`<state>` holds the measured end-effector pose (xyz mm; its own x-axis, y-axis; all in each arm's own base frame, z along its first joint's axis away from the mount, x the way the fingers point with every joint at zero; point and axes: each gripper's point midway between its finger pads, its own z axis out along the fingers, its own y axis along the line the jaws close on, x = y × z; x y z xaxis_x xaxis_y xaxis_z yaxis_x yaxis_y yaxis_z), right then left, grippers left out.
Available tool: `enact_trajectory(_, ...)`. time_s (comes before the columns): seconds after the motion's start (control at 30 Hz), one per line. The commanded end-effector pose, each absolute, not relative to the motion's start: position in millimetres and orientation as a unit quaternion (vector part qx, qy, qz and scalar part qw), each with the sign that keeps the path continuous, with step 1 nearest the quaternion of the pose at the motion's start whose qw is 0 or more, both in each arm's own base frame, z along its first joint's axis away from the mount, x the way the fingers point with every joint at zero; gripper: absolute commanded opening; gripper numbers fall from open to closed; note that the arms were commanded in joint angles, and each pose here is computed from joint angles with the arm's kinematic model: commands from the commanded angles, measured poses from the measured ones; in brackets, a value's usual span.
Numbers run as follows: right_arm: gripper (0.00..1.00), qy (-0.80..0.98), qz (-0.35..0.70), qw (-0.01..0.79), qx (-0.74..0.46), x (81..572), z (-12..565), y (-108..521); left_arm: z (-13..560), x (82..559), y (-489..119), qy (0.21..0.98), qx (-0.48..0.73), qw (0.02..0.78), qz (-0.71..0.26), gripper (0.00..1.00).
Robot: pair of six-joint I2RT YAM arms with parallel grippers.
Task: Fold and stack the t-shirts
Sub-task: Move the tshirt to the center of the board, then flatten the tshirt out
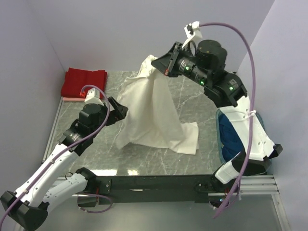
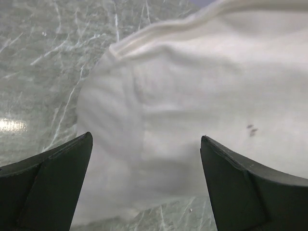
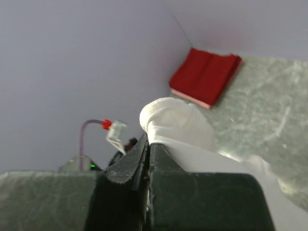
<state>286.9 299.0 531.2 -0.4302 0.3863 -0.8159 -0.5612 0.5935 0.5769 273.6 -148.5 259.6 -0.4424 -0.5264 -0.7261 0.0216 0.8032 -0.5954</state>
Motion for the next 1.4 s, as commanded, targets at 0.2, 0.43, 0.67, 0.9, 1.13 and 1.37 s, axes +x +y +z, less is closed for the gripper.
enact_trajectory(0.2,0.00,0.804,0.363,0.471,0.017,390.1,397.3,246.6,218.1,272.8,-146.4,0.824,-0.176,0.474,-0.256,0.98)
enact_trajectory(0.43,0.04,0.876,0.235,0.410,0.099,406.6,250.1,173.6,176.4,271.5,-144.0,0.840,-0.201,0.444,-0.237,0.92)
enact_trajectory(0.67,0.35,0.892,0.195,0.397,0.092,379.5,211.0,172.9,137.1,266.8,-139.1,0.855,-0.223,0.414,-0.220,0.83)
enact_trajectory(0.9,0.35,0.903,0.217,0.370,-0.014,341.7,192.9,276.7,97.7,259.5,-115.5,0.853,-0.294,0.384,-0.195,0.67)
enact_trajectory(1.13,0.35,0.901,0.250,0.323,-0.143,299.9,151.7,383.7,135.3,257.1,-57.4,0.793,-0.384,0.442,-0.166,0.72)
enact_trajectory(1.37,0.38,0.888,0.241,0.296,-0.258,267.1,113.8,446.0,223.9,252.3,-20.6,0.725,-0.409,0.531,-0.162,0.89)
